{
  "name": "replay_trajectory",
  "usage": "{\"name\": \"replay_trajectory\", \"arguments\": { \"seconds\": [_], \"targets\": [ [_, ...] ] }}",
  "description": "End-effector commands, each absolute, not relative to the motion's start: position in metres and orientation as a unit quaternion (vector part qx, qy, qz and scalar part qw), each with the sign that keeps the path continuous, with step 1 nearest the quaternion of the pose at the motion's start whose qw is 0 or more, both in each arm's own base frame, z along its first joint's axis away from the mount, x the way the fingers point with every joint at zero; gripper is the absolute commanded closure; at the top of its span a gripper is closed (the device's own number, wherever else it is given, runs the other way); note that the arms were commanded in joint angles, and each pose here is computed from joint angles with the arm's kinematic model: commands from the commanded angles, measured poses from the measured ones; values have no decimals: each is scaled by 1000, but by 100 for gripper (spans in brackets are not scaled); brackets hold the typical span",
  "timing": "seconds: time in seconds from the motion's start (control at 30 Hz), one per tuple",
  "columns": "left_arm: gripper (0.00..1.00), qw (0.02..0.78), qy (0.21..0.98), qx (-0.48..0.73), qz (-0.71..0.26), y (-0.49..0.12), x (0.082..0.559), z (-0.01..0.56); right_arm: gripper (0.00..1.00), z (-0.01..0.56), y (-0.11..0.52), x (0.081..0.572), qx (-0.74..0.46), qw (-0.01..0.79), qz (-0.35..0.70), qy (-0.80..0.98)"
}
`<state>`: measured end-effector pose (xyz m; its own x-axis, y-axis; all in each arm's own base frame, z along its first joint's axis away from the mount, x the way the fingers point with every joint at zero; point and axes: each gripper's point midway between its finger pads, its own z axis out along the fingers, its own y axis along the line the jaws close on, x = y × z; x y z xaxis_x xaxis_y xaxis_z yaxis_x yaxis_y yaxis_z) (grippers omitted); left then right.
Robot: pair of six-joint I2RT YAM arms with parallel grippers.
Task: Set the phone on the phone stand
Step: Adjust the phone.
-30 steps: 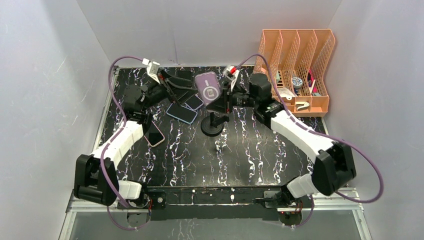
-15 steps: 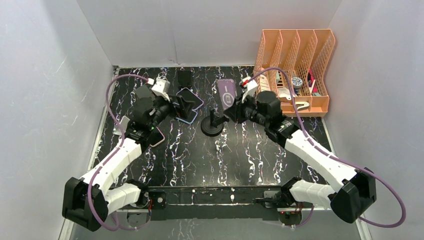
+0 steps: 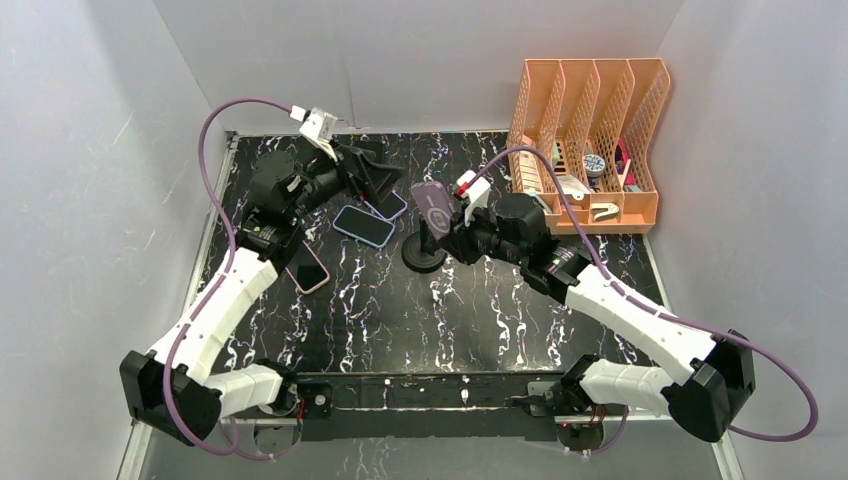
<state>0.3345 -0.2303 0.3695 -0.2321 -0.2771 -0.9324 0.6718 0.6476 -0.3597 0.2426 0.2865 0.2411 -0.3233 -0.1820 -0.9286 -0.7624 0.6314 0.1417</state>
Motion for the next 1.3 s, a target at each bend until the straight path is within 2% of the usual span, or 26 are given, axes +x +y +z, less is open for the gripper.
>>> {"name": "replay_trajectory", "arguments": {
  "seconds": [0.0,0.13,0.3,0.83,0.93,0.97,1.0,1.03,1.1,1.17,1.27],
  "targets": [
    [2,613,600,277,-434,-243,289,400,99,286,312,215,-413,472,380,680],
    [2,619,561,373,-403,-243,269,411,99,289,318,198,-462,401,410,676],
    [3,562,565,453,-399,-245,256,401,99,303,320,181,-487,359,438,665],
    [8,478,553,489,-476,-258,239,374,99,314,327,153,-523,278,499,633],
    [17,462,547,490,-498,-261,235,370,99,315,330,153,-525,276,502,630],
    [28,457,546,489,-504,-262,234,368,99,315,330,153,-525,274,504,629],
    [43,452,547,488,-508,-262,234,367,99,316,331,153,-526,274,504,627],
    [52,448,549,487,-511,-263,233,364,99,318,331,153,-527,275,505,625],
    [62,437,548,488,-520,-263,230,359,99,320,332,153,-529,277,507,622],
    [70,426,550,486,-528,-263,228,355,99,322,333,153,-530,275,510,619],
    [72,416,554,484,-534,-263,226,349,99,323,334,153,-531,273,514,616]
  ]
}}
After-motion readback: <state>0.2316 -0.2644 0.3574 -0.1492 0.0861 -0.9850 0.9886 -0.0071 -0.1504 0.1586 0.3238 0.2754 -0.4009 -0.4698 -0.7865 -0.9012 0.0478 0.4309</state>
